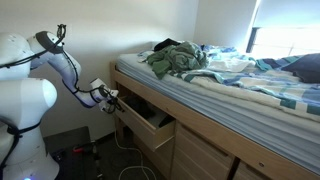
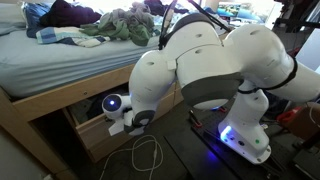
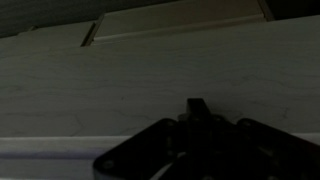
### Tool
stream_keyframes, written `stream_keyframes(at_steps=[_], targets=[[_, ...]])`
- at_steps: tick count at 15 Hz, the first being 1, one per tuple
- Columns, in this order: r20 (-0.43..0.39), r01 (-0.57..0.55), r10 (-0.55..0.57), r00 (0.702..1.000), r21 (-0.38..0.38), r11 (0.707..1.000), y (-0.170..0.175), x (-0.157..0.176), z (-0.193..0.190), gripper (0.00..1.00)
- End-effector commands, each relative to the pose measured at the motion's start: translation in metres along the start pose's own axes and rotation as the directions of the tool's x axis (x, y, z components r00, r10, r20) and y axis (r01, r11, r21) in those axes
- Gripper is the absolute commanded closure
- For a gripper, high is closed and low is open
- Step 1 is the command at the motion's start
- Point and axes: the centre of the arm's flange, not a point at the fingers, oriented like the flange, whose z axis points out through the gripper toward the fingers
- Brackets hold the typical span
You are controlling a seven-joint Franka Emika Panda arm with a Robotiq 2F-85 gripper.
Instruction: Put the black t-shirt in the drawer then close it
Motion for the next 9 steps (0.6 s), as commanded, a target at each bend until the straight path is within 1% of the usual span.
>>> stream_keyframes(at_steps=[1,9], targets=[[-0.027,0.014,-0.014,1.0,-0.008,1.0,-0.0087,0.0033,0.009,1.0],[-0.055,0.009,-0.01,0.998,-0.013,1.0,-0.0085,0.0073,0.0136,1.0]])
